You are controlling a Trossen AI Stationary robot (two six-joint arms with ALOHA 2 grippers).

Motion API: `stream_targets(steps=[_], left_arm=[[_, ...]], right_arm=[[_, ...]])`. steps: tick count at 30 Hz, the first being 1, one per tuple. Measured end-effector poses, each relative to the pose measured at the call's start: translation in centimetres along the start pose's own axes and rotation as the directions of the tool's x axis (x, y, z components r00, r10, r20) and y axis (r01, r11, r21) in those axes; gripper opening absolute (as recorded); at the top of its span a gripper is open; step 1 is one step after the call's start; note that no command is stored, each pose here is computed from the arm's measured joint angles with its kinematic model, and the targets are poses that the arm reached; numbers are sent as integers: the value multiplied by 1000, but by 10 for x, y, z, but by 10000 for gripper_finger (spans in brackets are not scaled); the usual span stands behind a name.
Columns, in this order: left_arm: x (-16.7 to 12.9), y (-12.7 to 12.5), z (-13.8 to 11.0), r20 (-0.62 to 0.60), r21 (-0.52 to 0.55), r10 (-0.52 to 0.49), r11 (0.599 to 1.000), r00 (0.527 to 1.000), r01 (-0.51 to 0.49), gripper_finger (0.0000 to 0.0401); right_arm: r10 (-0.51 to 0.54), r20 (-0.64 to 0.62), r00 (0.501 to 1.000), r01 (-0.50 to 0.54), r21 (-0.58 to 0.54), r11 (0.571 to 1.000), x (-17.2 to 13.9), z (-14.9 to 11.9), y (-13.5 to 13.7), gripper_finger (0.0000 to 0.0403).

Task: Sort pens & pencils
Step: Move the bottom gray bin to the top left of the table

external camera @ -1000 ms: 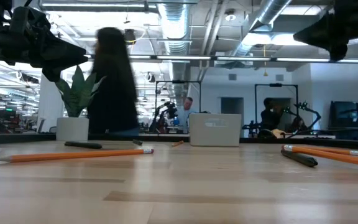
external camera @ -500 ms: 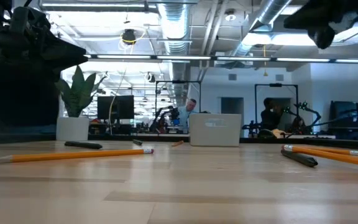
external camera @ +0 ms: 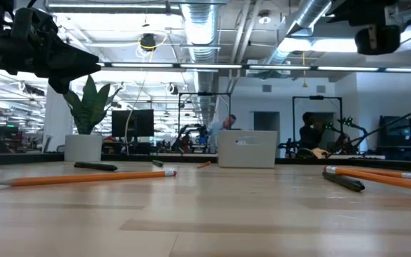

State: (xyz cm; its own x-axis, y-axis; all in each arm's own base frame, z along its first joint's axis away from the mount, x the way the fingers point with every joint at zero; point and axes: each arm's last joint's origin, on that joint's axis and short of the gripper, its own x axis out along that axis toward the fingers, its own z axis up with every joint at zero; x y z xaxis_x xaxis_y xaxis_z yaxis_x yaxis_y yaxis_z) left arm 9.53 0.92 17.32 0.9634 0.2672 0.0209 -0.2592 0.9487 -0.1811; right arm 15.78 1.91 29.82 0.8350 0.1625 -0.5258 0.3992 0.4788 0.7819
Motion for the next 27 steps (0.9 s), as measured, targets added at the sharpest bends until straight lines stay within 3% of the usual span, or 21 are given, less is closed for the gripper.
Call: stream_targets(steps=[9,19,27], left_arm=[[0,0,0,0,0,1,1000,1000,-1,115],[0,0,0,0,0,1,1000,1000,-1,115],[0,0,0,1,0,1,1000,1000,-1,115]], right_arm=[[-57,-152,987,78,136,988,29,-17,5,65],[-166,-257,952,210,155,965,60,-36,3,68],[-227,-304,925,281,148,948,79,-47,0,120]])
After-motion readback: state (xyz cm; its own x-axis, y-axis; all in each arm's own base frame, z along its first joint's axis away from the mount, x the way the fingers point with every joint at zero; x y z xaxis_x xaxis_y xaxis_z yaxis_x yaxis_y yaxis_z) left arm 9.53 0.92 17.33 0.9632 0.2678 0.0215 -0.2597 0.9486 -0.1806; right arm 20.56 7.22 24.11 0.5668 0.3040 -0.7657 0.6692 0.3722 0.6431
